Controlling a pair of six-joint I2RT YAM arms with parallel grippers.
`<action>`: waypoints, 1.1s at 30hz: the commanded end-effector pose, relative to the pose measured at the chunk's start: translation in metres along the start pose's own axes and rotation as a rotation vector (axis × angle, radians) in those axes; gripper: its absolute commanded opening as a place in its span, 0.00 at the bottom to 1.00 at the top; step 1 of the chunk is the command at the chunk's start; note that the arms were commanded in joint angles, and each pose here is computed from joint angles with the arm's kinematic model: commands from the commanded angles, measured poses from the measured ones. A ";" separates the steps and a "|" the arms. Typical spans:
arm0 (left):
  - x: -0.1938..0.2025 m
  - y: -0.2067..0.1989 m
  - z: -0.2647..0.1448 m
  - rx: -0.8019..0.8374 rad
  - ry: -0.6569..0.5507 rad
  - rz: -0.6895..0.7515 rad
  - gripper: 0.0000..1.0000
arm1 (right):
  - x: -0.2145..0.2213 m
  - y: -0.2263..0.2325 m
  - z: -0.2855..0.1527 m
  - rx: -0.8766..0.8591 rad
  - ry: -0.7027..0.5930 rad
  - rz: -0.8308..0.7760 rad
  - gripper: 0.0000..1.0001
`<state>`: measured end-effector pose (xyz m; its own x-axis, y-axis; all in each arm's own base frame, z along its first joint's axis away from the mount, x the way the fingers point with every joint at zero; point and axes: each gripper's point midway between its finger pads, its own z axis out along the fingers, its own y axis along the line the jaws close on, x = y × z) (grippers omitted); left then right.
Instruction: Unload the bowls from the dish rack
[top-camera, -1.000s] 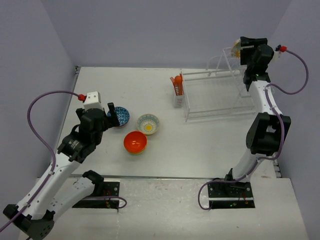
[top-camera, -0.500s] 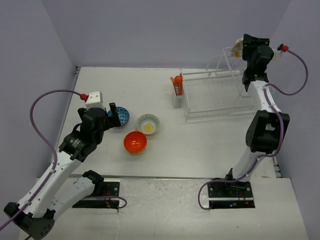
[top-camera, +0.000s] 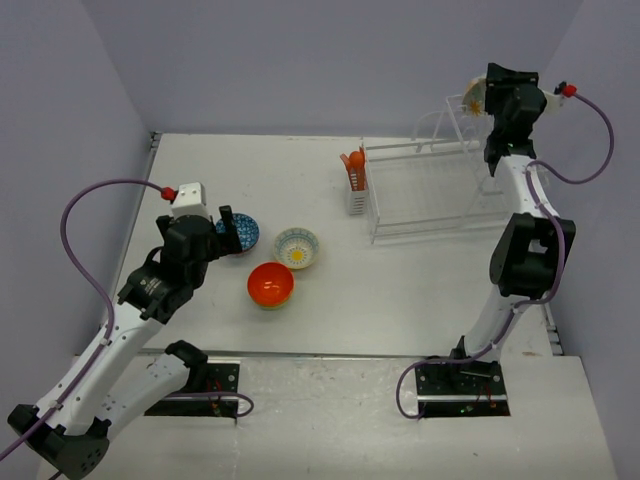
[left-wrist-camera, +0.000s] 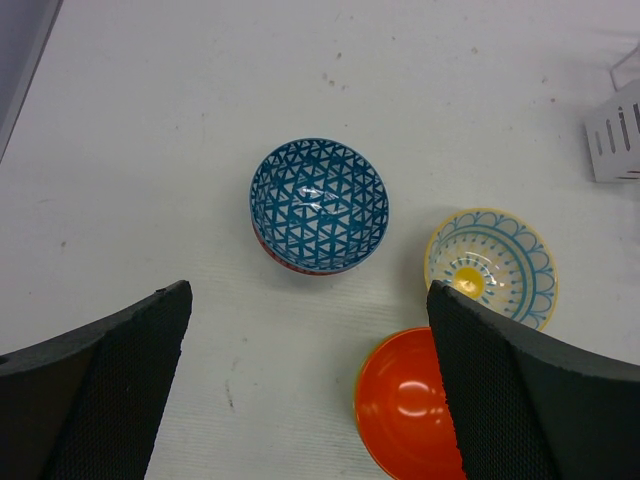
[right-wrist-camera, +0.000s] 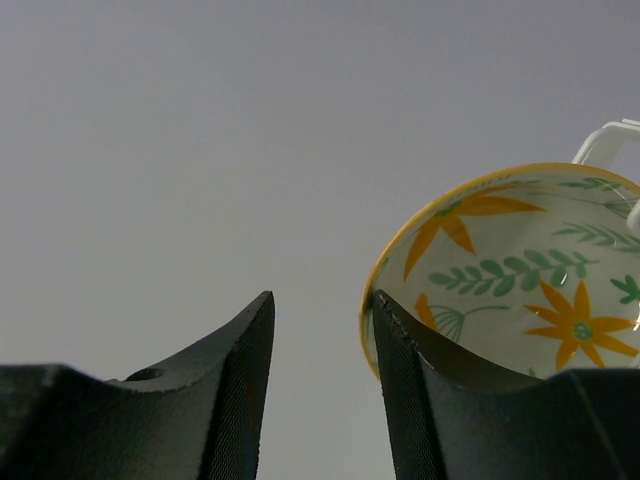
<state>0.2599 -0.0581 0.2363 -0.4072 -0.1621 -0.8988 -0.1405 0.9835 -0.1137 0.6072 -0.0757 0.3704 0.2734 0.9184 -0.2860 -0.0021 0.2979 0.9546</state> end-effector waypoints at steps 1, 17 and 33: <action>-0.005 -0.001 0.002 0.011 -0.024 0.009 1.00 | -0.007 0.017 0.007 -0.036 0.000 -0.017 0.45; -0.007 -0.001 0.001 0.010 -0.030 0.007 1.00 | -0.008 0.013 0.019 0.038 0.019 -0.041 0.20; -0.008 0.000 0.002 0.009 -0.032 0.004 1.00 | -0.012 0.032 -0.012 -0.078 0.007 0.099 0.00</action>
<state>0.2596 -0.0583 0.2367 -0.4067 -0.1629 -0.8989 -0.1383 0.9836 -0.1157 0.6141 -0.0766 0.3496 0.2244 0.9369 -0.2682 0.0540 0.2629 0.9633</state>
